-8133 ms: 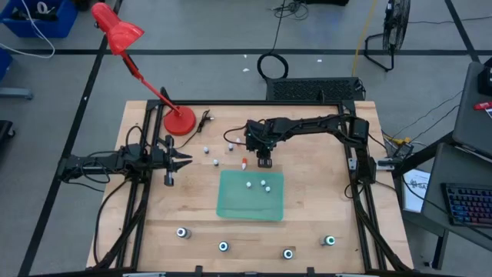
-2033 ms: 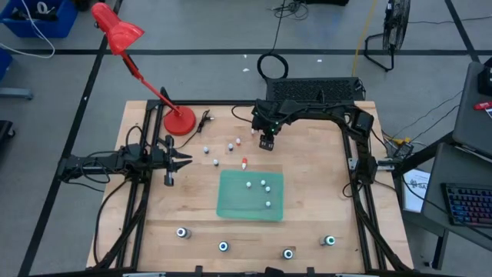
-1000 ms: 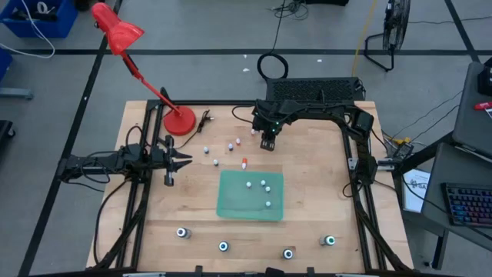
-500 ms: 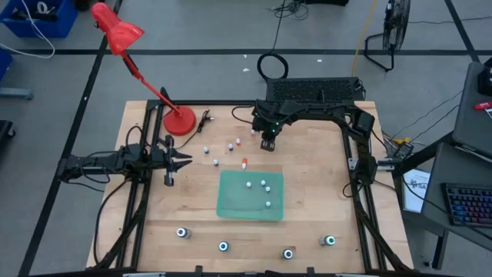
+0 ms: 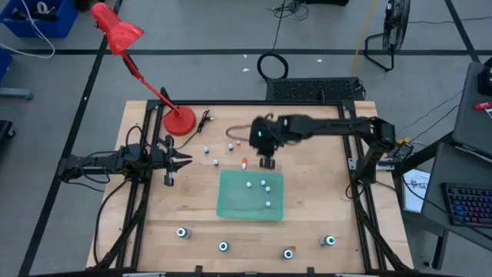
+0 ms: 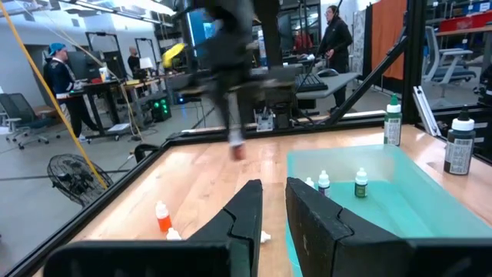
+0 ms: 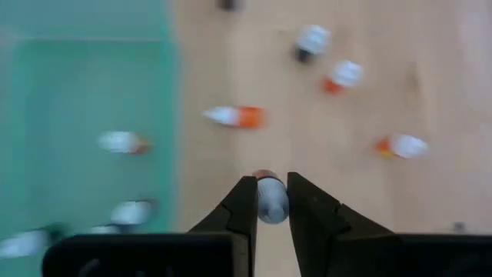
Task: Pick & Place food coloring
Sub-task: Put the small red food coloring bottle into the green bin
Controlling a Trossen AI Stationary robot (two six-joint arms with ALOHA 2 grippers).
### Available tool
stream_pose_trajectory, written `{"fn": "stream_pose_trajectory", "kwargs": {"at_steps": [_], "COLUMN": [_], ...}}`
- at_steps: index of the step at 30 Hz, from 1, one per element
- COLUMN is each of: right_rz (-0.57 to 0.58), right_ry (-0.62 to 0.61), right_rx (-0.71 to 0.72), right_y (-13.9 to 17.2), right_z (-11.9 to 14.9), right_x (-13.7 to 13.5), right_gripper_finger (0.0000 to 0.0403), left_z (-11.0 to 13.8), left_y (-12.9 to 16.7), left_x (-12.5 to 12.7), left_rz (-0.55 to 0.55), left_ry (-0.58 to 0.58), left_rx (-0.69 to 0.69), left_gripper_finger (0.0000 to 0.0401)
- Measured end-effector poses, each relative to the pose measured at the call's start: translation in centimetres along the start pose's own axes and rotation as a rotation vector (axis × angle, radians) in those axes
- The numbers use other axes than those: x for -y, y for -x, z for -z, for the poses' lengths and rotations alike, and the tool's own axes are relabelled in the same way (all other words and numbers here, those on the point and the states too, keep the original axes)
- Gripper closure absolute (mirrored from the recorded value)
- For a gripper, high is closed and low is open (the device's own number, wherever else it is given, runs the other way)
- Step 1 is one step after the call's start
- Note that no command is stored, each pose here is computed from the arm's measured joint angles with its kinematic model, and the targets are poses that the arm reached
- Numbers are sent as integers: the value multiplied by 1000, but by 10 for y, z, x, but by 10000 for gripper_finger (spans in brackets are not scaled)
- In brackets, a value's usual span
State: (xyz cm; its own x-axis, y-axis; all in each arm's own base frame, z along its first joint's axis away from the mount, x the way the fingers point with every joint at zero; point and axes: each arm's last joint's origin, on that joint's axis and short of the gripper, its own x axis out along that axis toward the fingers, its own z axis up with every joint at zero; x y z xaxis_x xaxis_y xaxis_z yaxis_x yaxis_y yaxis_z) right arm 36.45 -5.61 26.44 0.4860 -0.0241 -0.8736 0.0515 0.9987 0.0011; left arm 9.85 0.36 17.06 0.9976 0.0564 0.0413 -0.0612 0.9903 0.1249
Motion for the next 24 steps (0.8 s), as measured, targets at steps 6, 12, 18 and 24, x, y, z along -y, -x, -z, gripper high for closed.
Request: {"fn": "stream_pose_trajectory", "kwargs": {"at_steps": [6,12,18,24], "right_rz": [-95,-63,11,52], "right_ry": [66,101,47,7], "right_rx": [-8,-73,-157,-186], "right_y": [8,8,-7,-28], "right_z": [2,18,41,60], "right_x": [-72,-120,-130,-120], "right_gripper_finger": [361,361,361,361], "left_z": [0,0,0,0], "left_y": [0,0,0,0], "left_x": [0,0,0,0], "left_rz": [0,0,0,0], "left_ry": [0,0,0,0], "left_rx": [0,0,0,0], "left_gripper_finger": [334,334,334,334]}}
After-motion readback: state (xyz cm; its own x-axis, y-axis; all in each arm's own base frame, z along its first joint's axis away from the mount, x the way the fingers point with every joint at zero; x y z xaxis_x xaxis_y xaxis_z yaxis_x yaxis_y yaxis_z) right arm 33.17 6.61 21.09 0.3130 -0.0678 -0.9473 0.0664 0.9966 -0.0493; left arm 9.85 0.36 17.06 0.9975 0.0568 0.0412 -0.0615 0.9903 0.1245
